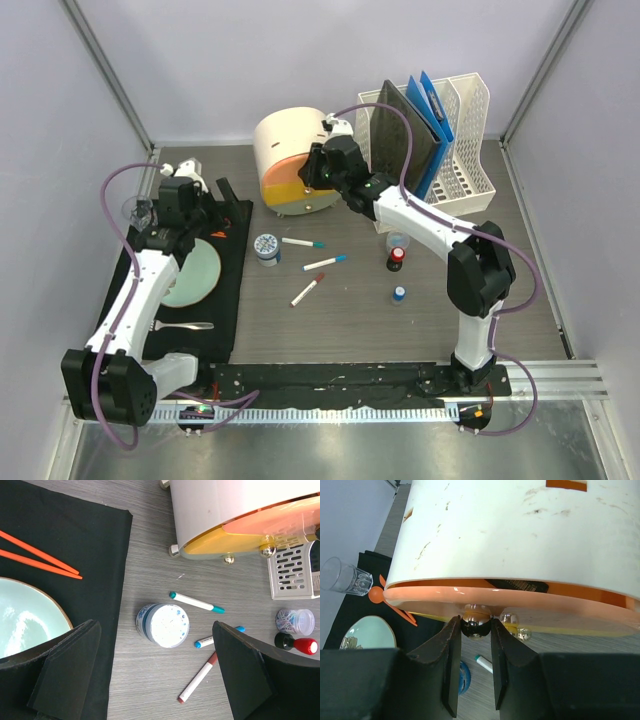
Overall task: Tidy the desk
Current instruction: Close the drawer in the storage box.
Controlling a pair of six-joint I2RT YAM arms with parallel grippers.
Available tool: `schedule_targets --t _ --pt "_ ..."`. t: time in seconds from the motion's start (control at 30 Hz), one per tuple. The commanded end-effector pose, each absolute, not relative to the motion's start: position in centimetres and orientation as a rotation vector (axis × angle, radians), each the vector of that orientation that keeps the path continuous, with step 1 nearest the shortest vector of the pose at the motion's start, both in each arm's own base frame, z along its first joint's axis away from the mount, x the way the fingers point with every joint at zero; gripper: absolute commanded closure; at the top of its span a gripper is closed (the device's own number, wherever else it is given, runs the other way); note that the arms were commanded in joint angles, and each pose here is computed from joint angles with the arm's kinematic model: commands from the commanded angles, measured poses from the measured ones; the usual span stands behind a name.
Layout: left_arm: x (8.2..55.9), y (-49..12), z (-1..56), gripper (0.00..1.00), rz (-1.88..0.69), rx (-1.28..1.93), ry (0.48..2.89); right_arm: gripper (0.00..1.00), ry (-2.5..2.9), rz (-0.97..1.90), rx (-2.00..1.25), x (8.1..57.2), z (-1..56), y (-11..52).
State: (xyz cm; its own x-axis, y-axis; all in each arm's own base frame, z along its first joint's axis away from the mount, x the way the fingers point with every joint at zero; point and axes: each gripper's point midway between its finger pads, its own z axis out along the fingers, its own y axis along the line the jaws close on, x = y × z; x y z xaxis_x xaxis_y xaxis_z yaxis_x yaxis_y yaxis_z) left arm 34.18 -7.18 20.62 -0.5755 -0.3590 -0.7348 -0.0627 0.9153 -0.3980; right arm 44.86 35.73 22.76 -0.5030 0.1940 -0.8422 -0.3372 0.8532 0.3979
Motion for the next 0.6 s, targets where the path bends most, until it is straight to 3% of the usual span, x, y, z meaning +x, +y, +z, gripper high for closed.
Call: schedule_targets --t 0.0,0.57 --pt "34.9 -7.4 21.6 0.00 -0.426 -0.261 2.116 0.71 1.956 0.678 -0.123 45.7 23.9 36.5" --pt "34.6 -7.8 23.0 0.00 -0.461 -0.233 2.078 0.64 1.983 0.684 -0.136 45.5 23.2 36.5"
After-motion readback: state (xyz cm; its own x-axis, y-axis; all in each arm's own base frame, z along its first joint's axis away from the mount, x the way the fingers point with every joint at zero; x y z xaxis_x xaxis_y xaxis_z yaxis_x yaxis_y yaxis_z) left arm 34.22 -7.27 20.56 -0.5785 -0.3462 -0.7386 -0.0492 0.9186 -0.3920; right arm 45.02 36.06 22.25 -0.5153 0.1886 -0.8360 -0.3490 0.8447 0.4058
